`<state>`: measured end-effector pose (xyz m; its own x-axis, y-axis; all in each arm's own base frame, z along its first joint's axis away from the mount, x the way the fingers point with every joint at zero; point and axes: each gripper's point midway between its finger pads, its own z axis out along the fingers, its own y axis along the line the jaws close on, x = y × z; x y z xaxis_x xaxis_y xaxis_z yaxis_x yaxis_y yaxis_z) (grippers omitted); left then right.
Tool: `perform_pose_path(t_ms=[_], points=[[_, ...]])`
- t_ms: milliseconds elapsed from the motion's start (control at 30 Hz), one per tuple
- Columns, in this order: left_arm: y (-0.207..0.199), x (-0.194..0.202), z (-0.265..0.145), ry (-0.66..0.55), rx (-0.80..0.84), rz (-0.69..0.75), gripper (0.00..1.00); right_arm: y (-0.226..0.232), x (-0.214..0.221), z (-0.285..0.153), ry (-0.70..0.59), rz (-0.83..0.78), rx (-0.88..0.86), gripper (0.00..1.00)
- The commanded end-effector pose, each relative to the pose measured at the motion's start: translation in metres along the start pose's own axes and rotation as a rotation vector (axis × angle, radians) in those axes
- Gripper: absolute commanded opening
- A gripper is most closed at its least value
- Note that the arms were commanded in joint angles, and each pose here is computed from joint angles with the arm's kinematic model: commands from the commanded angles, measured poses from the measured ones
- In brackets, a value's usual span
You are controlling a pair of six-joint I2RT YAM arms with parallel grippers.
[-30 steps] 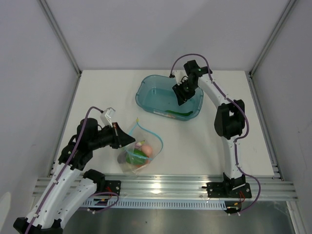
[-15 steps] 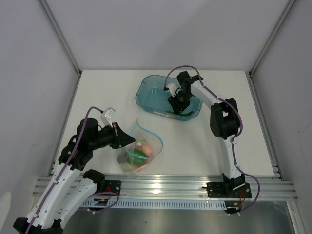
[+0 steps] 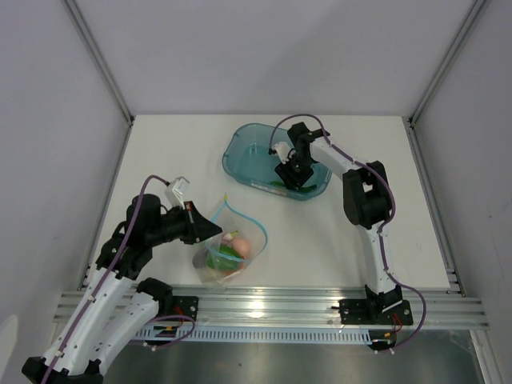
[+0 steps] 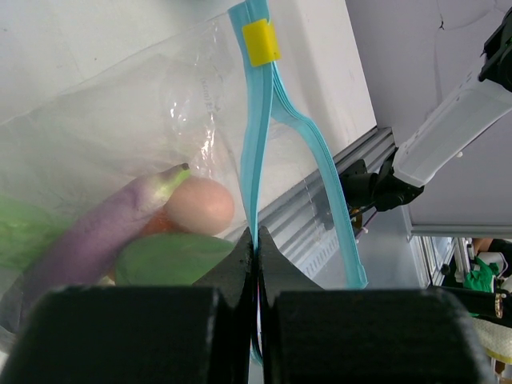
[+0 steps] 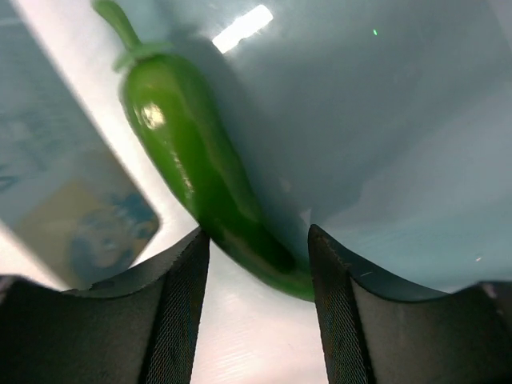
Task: Place the food in the zip-top bag and seal the zipper
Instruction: Pick up the fake vegetable from the bin.
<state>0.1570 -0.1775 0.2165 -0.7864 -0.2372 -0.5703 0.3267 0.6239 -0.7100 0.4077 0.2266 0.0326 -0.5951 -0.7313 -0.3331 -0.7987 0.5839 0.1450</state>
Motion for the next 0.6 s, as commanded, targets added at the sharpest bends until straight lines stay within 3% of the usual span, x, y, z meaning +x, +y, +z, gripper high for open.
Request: perform_pose_path(t_ms=[0, 100, 167, 200, 267, 400, 567], points=[[-0.005, -0.003, 0.000, -0.011, 0.031, 0.006, 0.01, -0.012, 0.007, 0.016, 0.043, -0.006, 0.070, 0.55], [-0.005, -0.002, 0.001, -0.007, 0.033, 0.003, 0.01, -0.019, 0.006, 0.020, 0.035, 0.004, 0.104, 0.51], [-0.005, -0.002, 0.000, -0.010, 0.033, 0.001, 0.01, -0.024, 0.001, 0.019, 0.014, 0.012, 0.121, 0.32], [-0.006, -0.002, 0.000, -0.012, 0.035, 0.001, 0.00, -0.024, -0.001, 0.018, 0.007, 0.015, 0.119, 0.10], [-0.006, -0.002, -0.001, -0.011, 0.034, 0.000, 0.01, -0.026, -0.006, 0.015, -0.017, 0.017, 0.122, 0.00], [-0.006, -0.002, 0.000, -0.009, 0.037, -0.006, 0.00, -0.033, -0.023, -0.006, -0.095, 0.027, 0.161, 0.00], [-0.008, -0.002, 0.000, -0.008, 0.042, -0.009, 0.00, -0.037, -0.061, -0.065, -0.304, 0.093, 0.209, 0.00]])
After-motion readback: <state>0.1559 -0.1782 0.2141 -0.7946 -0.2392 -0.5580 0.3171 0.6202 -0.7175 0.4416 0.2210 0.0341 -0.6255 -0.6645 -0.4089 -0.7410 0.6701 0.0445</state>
